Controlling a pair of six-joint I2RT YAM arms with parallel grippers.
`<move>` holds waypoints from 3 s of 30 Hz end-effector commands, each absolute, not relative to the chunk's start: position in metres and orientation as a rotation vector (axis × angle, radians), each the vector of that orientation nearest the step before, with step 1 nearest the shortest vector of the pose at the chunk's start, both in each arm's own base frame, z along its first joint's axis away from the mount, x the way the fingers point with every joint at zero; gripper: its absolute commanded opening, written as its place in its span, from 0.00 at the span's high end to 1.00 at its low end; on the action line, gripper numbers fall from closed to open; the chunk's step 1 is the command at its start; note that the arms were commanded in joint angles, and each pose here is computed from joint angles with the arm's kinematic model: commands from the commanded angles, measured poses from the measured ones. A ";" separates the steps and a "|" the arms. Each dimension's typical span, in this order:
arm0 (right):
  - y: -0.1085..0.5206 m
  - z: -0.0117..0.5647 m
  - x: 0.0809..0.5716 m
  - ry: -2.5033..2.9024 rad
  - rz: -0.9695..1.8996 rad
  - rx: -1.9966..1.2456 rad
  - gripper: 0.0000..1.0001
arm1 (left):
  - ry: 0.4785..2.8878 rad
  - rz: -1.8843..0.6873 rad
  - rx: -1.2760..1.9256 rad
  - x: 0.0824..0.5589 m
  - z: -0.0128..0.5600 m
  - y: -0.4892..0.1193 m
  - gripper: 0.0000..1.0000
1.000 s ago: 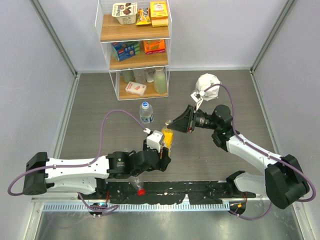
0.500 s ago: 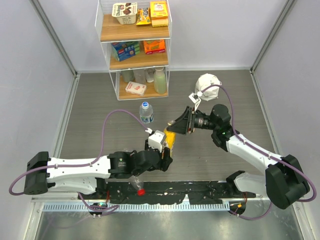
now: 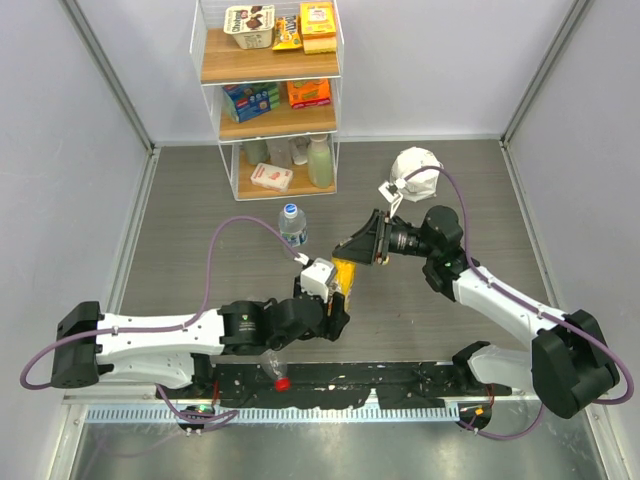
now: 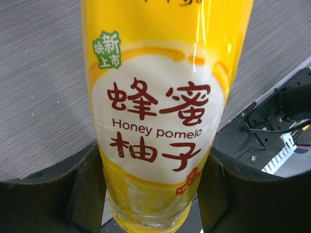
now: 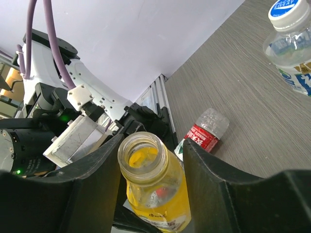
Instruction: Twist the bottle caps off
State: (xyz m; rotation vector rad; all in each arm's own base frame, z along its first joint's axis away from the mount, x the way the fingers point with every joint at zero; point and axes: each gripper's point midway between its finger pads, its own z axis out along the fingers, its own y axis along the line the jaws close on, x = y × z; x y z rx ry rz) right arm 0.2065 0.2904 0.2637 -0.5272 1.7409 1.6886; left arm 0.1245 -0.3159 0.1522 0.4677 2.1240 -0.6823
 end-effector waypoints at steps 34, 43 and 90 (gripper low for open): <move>0.202 0.297 0.253 1.790 0.878 -0.228 0.98 | 2.098 -0.785 0.479 0.151 0.179 -0.347 0.08; 0.184 0.300 0.264 1.784 0.748 -0.171 0.98 | 2.161 -0.797 0.411 0.181 0.182 -0.320 0.01; 0.112 0.302 0.418 1.519 -0.120 0.258 0.98 | 2.278 -0.783 0.159 0.164 0.151 -0.214 0.00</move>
